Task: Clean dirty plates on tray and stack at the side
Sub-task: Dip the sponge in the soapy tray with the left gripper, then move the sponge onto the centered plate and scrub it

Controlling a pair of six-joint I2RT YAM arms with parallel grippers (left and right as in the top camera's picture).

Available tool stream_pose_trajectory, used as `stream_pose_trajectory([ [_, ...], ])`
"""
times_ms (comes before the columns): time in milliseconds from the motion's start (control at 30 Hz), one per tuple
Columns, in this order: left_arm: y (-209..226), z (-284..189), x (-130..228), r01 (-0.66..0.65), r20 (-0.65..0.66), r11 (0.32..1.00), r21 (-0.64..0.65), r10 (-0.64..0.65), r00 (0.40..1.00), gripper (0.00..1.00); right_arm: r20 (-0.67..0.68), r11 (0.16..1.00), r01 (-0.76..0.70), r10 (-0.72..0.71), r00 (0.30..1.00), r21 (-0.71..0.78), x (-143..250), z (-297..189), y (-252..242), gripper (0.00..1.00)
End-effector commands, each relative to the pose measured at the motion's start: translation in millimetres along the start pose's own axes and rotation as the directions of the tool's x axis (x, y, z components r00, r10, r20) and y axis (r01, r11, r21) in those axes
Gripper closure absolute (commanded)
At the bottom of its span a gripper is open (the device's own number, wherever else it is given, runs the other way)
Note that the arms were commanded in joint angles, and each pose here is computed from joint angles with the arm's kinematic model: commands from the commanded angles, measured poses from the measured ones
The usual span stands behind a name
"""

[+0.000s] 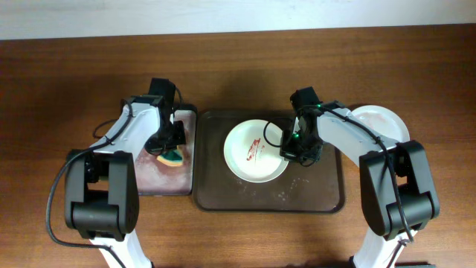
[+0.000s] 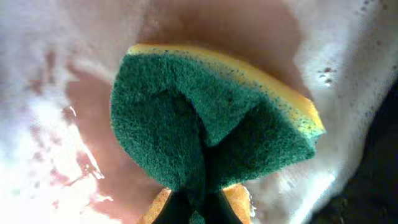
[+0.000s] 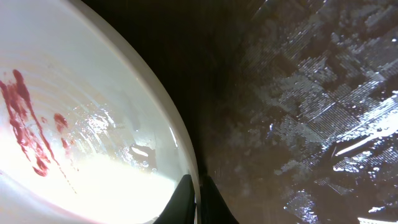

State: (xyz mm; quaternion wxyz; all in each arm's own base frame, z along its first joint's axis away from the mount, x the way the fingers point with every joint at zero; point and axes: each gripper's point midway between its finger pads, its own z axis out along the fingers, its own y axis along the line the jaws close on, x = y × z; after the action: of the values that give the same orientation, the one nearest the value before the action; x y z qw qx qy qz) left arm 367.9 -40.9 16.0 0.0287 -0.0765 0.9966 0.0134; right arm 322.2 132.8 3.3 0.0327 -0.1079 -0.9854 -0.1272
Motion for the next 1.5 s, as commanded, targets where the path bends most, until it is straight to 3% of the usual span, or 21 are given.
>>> stream_pose_trajectory([
  [0, 0, -48, -28, 0.024, 0.11, 0.999, 0.025, -0.026, 0.994, 1.0, -0.003, 0.993, 0.003, -0.002, 1.0, 0.119, 4, 9, -24, 0.96],
  [133, 3, -88, -33, 0.027, 0.207, 0.999, 0.041, -0.035, 0.978, 1.0, -0.003, 0.993, 0.002, -0.002, 1.0, 0.119, 4, 9, -24, 0.96],
  [233, 25, -108, -32, 0.131, 0.272, 0.989, -0.062, -0.11, 0.956, 1.0, -0.005, 0.993, 0.002, -0.002, 1.0, 0.12, 5, 9, -24, 0.96],
  [567, 52, -136, -22, 0.296, 0.383, 0.93, -0.217, -0.198, 0.902, 1.0, -0.006, 0.993, 0.002, -0.001, 1.0, 0.121, 5, 9, -24, 0.96],
  [733, 46, -157, -23, 0.309, 0.474, 0.909, -0.279, -0.15, 0.868, 1.0, -0.006, 0.993, 0.002, -0.001, 1.0, 0.121, 5, 9, -24, 0.96],
  [967, 42, -156, -22, 0.307, 0.473, 0.913, -0.27, -0.152, 0.868, 1.0, -0.005, 0.993, 0.002, -0.001, 1.0, 0.121, 5, 9, -24, 0.96],
  [1067, 28, -147, -20, 0.248, 0.414, 0.949, -0.193, -0.15, 0.898, 1.0, -0.005, 0.993, 0.002, -0.001, 1.0, 0.121, 5, 9, -24, 0.96],
  [1133, 0, -137, -21, 0.049, 0.318, 0.999, -0.005, -0.045, 0.947, 1.0, -0.005, 0.993, 0.002, -0.001, 1.0, 0.121, 5, 9, -24, 0.96],
  [1233, -13, -136, -19, -0.077, 0.265, 0.977, 0.199, 0.022, 0.964, 1.0, -0.005, 0.993, 0.002, -0.001, 1.0, 0.121, 5, 9, -24, 0.96],
  [1367, -18, -138, -18, -0.097, 0.251, 0.953, 0.288, 0.022, 0.968, 1.0, -0.006, 0.993, 0.002, -0.001, 1.0, 0.121, 5, 9, -24, 0.96],
  [1467, -54, -147, -13, -0.175, 0.268, 0.906, 0.386, 0.072, 0.961, 1.0, -0.011, 0.994, 0.002, -0.001, 1.0, 0.11, 6, 9, -22, 0.96],
])
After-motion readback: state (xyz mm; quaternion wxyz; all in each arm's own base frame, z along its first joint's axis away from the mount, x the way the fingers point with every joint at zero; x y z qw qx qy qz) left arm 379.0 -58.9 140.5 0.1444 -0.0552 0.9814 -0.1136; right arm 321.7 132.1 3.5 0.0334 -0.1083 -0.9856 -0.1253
